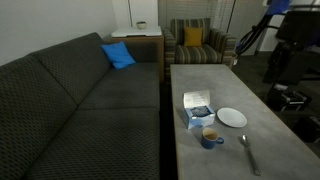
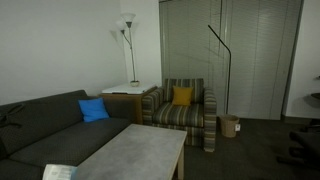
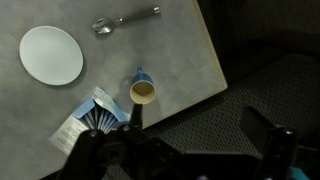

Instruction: Pick up the blue mug and put it on the plate

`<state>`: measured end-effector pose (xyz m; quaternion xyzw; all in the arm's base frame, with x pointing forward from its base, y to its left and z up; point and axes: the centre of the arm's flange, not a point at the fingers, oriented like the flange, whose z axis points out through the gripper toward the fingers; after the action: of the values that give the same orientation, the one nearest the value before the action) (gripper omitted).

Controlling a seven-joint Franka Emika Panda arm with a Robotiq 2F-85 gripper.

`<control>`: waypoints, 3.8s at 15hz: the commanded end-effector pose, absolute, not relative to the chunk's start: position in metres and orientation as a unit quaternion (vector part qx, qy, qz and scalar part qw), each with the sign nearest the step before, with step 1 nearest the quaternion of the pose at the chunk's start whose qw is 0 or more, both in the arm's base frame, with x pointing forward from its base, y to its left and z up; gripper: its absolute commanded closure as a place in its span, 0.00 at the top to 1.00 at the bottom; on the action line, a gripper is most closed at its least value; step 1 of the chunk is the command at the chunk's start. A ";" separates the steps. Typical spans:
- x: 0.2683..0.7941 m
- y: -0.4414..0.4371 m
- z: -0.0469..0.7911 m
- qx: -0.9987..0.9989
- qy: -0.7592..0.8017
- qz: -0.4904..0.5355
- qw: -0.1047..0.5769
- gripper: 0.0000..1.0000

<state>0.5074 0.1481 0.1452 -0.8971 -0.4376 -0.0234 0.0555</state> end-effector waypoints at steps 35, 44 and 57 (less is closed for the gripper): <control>0.590 0.186 -0.073 -0.819 -0.559 0.116 0.060 1.00; 0.596 0.197 -0.081 -0.860 -0.510 -0.011 0.017 1.00; 0.606 0.170 -0.140 -0.848 -0.528 -0.001 0.039 1.00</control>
<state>0.5941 0.1735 -0.1192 -0.8572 -0.5129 -0.0073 0.0461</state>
